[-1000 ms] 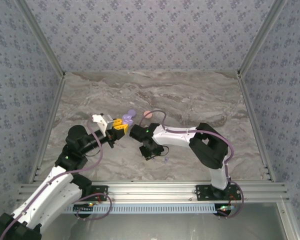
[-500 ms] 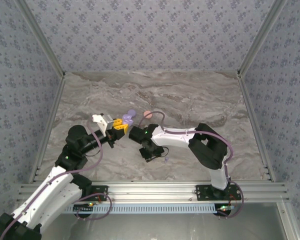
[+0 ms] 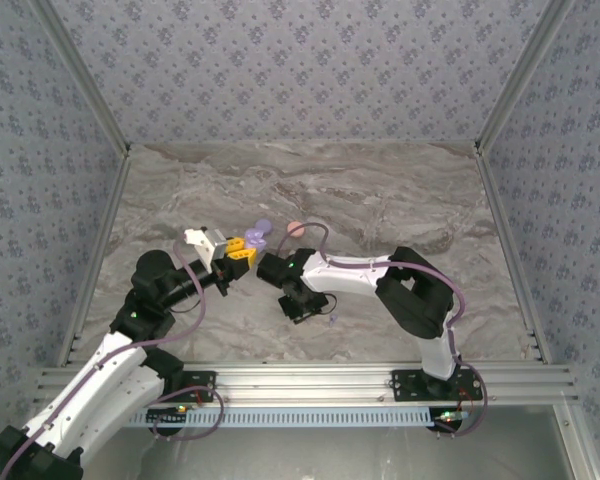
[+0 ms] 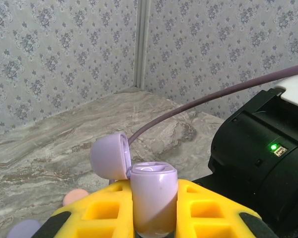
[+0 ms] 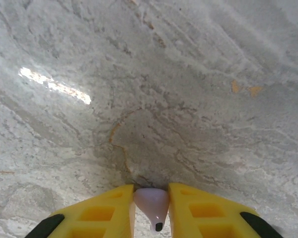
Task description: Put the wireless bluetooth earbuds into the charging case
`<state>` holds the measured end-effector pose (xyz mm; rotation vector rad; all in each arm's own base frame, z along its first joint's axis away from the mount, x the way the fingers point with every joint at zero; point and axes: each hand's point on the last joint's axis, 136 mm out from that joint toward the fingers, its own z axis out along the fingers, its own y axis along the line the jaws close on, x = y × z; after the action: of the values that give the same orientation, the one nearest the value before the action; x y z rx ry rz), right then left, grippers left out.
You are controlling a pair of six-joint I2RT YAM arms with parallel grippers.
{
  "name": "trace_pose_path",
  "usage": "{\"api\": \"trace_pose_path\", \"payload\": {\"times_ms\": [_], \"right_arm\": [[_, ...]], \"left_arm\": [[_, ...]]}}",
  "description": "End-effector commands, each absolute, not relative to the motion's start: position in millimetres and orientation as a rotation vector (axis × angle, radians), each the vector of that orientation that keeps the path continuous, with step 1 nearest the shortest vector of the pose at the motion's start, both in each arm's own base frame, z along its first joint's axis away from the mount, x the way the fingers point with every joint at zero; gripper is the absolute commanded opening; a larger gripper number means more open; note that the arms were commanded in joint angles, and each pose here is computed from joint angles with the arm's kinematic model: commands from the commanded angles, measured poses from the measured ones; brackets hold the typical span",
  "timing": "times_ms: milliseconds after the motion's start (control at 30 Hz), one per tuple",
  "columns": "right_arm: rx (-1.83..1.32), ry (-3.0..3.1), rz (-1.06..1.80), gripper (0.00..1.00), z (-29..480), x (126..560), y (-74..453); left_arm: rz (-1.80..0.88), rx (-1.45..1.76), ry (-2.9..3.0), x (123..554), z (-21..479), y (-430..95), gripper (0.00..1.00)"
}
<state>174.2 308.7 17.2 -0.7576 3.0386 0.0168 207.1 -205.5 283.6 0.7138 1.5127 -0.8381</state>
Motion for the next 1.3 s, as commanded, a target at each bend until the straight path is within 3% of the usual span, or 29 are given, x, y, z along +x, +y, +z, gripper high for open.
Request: {"api": "trace_pose_path", "payload": {"times_ms": [0,200,433,633,867,1267], "right_arm": [[-0.707,2.974,0.023,0.23,25.4,191.1,310.6],[-0.545,2.774,0.267,0.22,98.6,220.4,297.7],[-0.398,2.390,0.666,0.23,235.9,250.9,283.9],[-0.391,2.123,0.905,0.23,326.8,242.9,288.2],[-0.478,2.019,0.921,0.22,365.1,229.3,319.3],[-0.464,2.051,0.843,0.23,352.4,235.8,323.3]], "left_arm": [[-0.827,0.714,1.466,205.7,303.1,-204.8,0.00],[-0.853,0.707,1.439,206.0,307.7,-207.7,0.00],[-0.899,0.707,1.413,211.2,312.2,-217.3,0.00],[-0.922,0.744,1.363,213.0,321.9,-232.8,0.00],[-0.955,0.792,1.314,214.5,334.5,-257.2,0.00],[-0.974,0.820,1.298,205.9,336.5,-268.0,0.00]]}}
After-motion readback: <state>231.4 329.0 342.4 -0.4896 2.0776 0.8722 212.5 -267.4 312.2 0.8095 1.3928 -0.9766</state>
